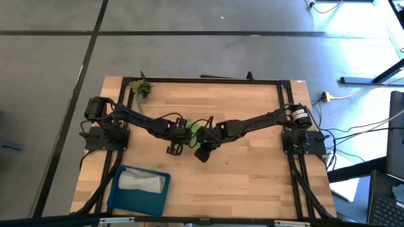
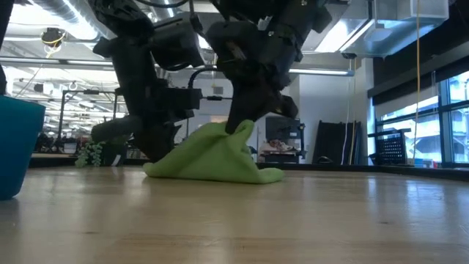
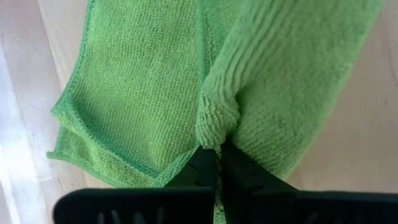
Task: Fold microfiber towels
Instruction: Fold the green microfiber cloth
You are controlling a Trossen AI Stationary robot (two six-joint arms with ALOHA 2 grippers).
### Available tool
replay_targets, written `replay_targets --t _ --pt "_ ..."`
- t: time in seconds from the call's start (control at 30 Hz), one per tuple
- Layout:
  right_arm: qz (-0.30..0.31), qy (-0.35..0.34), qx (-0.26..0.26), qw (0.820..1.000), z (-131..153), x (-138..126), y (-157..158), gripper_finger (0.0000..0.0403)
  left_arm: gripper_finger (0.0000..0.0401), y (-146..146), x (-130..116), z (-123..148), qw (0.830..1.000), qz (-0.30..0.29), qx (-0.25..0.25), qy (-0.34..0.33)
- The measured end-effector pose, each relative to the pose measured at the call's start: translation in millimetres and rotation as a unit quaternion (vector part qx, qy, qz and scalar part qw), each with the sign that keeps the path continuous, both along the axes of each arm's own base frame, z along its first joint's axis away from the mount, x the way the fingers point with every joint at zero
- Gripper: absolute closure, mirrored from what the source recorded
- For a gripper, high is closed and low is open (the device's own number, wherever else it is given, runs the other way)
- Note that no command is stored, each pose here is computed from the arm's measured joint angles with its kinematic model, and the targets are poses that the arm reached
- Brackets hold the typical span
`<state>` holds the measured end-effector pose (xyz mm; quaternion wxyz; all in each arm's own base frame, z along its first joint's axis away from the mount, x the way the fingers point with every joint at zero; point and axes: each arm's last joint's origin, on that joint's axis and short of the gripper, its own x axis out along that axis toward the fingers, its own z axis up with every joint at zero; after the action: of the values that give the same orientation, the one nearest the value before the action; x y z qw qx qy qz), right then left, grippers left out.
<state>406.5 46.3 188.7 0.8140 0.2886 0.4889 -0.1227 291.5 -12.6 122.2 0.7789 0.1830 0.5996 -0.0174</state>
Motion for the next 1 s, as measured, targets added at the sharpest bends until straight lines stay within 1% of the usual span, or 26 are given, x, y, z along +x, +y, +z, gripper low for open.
replay_targets --t 0.2,0.33,0.43,0.5,0.63,0.8,0.9,1.0 --pt "-0.025 -0.001 -0.021 0.999 0.0 1.1 -12.2 0.0389 0.0401 -1.4 -0.5 -0.1 1.000 -0.011 0.003 0.004" --pt "-0.041 0.035 -0.027 0.998 -7.1 -2.9 -21.2 0.0389 0.0401 -1.6 -0.6 -0.1 1.000 -0.011 0.006 0.004" --pt "-0.058 0.056 -0.021 0.997 -17.8 -6.7 -24.3 0.0389 0.0401 -1.5 -0.6 -0.1 1.000 -0.012 0.008 0.005" --pt "-0.058 0.065 -0.002 0.996 -26.1 -10.5 -26.4 0.0389 0.0401 -1.7 -0.8 -0.1 1.000 -0.020 0.012 0.007" --pt "-0.035 0.055 0.042 0.997 -39.2 -14.4 -26.5 0.0389 0.0401 -1.8 -0.8 -0.1 1.000 -0.023 0.013 0.008" --pt "0.022 0.004 0.115 0.993 -53.1 -15.8 -27.6 0.0389 0.0401 -1.5 -0.8 -0.2 0.999 -0.030 0.023 0.010" --pt "0.025 -0.003 0.123 0.992 -54.7 -16.1 -29.4 0.0389 0.0401 -1.6 -3.5 2.1 0.999 -0.033 0.028 0.015" --pt "0.037 -0.012 0.114 0.993 -49.3 -12.3 -29.1 0.0389 0.0401 -1.6 -7.0 7.7 0.999 -0.035 0.027 0.015"
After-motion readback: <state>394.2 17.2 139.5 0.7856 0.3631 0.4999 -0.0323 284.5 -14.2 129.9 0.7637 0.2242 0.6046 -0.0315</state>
